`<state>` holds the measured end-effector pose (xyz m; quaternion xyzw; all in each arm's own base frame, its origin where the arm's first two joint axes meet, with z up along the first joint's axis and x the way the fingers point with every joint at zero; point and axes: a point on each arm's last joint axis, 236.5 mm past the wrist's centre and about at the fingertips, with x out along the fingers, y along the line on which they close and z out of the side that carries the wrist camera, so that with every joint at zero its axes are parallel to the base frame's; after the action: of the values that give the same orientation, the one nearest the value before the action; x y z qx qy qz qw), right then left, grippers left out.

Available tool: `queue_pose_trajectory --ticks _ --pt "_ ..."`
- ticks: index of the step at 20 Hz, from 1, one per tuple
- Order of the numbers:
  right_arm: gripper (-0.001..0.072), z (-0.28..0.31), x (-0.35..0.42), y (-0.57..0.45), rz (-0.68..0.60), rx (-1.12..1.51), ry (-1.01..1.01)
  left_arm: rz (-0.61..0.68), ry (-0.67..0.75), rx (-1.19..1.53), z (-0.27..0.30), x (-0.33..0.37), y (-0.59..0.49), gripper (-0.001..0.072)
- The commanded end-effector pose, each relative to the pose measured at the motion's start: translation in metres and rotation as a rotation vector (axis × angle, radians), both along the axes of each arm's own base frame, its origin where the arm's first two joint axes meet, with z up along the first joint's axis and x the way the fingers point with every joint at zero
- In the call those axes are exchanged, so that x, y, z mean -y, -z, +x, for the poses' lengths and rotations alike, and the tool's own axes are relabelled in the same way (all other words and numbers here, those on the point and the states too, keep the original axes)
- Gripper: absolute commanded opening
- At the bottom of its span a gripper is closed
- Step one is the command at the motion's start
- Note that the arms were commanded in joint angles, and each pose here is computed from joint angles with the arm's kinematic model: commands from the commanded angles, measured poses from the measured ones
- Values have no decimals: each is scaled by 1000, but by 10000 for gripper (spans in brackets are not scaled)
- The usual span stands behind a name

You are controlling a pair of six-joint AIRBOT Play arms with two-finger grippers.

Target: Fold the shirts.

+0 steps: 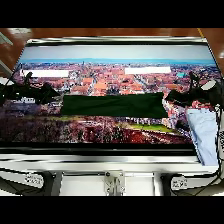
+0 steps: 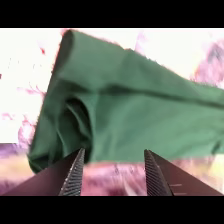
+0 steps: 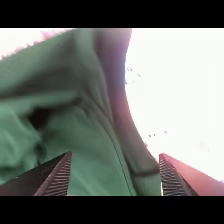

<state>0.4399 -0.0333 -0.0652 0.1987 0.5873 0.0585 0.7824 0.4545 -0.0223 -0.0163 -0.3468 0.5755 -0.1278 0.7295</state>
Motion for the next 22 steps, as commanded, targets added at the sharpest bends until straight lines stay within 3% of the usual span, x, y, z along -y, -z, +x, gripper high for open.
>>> queue_pose_trajectory --ticks 1,4,10,11,12,13,14,15,16,17,19,22 --pt "678 -13 -11 24 77 -81 -30 -25 91 -19 -15 21 -21 439" --pt "678 1 -29 44 184 -82 24 -18 174 3 -20 57 -31 440" --pt "663 8 -53 73 219 -116 52 1 296 65 -26 122 -42 440" --pt "513 8 -60 73 231 -119 45 7 299 85 -23 128 -43 439" --pt "299 8 -66 67 257 -118 42 13 296 103 -20 133 -44 436" --pt "79 9 -72 57 288 -108 37 18 294 119 -16 138 -44 372" --pt "71 11 -71 44 303 -85 34 22 291 137 -13 143 -45 310" --pt "71 13 -68 27 300 -46 19 21 289 152 -10 149 -46 310" --pt "71 16 -63 5 289 -1 13 17 287 172 -7 157 -48 251" --pt "71 17 -59 -17 281 42 11 10 290 193 -5 170 -50 136" --pt "71 10 -57 -69 272 120 -4 11 315 234 -4 202 -49 52" --pt "71 -16 -70 -143 265 207 -51 5 411 239 -24 268 -28 52"
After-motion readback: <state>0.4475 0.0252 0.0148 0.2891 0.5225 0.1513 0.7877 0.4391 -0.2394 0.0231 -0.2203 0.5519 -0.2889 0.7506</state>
